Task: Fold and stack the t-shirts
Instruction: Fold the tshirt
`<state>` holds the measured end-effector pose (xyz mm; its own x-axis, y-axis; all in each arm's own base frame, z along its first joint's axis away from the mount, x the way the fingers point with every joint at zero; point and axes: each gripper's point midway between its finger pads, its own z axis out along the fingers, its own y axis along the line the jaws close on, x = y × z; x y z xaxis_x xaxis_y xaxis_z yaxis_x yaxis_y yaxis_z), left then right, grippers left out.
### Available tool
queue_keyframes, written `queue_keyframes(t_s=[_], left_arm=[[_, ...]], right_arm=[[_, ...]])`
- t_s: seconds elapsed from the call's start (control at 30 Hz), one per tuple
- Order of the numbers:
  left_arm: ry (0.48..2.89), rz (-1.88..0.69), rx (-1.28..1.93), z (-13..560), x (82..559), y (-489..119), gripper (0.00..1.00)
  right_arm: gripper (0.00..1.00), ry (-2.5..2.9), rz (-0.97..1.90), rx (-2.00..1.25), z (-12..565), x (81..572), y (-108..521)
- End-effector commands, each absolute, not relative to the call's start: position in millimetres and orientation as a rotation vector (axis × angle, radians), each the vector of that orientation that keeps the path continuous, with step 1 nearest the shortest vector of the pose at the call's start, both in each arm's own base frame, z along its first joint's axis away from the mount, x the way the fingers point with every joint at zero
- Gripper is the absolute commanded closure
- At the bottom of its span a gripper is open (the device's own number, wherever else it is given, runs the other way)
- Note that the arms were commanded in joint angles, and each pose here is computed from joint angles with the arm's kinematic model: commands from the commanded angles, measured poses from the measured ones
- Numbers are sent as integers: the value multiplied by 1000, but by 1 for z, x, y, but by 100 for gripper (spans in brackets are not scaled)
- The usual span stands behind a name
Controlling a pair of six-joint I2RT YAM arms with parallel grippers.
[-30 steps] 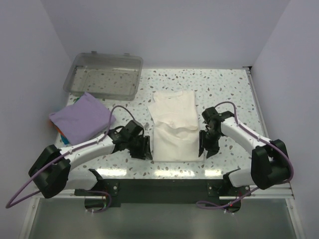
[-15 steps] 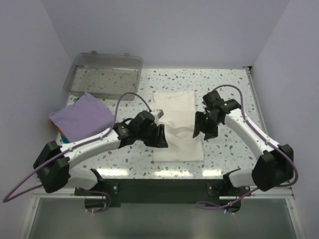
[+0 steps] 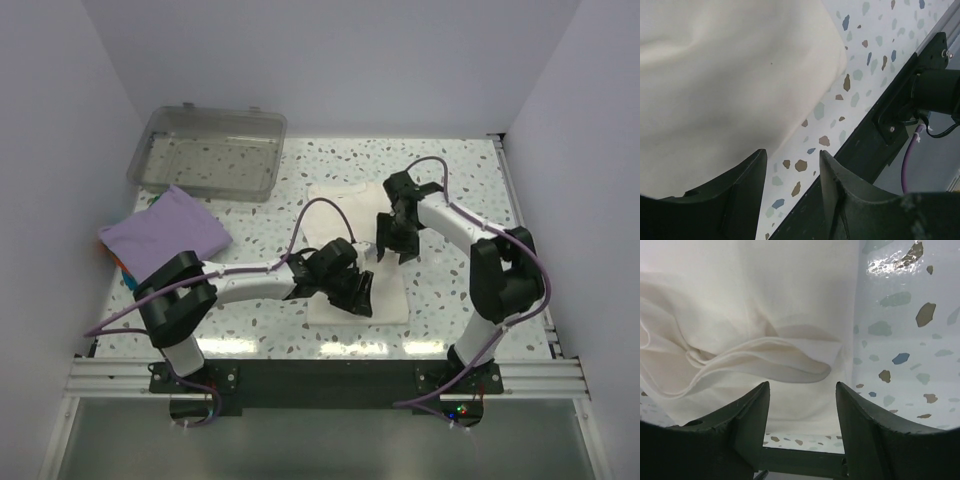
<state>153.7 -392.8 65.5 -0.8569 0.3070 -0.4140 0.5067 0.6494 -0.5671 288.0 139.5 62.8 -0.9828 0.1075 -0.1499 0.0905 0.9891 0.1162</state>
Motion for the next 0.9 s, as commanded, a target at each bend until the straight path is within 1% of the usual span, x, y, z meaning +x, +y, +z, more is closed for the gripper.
queue_keyframes(t_s=[0.0,0.07,0.17,0.27,0.37,0.4,0.47,0.6,0.7,0.87], left_arm=[[2546,-1027,705,54,155,-396,49],[2578,-1003,710,43,151,-390,48],[2611,-966,710,33,147,-384,48],[2658,-921,705,21,143,-375,48],[2702,-874,709,8,137,-366,48],[2717,-857,708,4,135,-362,48],[2753,-816,703,-5,132,-355,48],[2799,-752,700,-14,129,-347,48],[2831,-691,690,-18,129,-341,47],[2805,-723,721,-13,128,-350,46]], right_arm=[[42,2901,154,131,65,315,141],[42,2902,153,135,61,320,143],[45,2906,119,130,53,326,140],[55,2912,102,122,49,332,138],[78,2913,68,110,51,335,134],[90,2912,52,112,52,336,132],[96,2905,39,113,55,340,129],[100,2892,1,146,64,345,118],[100,2868,8,175,71,348,112],[100,2900,27,165,60,349,115]])
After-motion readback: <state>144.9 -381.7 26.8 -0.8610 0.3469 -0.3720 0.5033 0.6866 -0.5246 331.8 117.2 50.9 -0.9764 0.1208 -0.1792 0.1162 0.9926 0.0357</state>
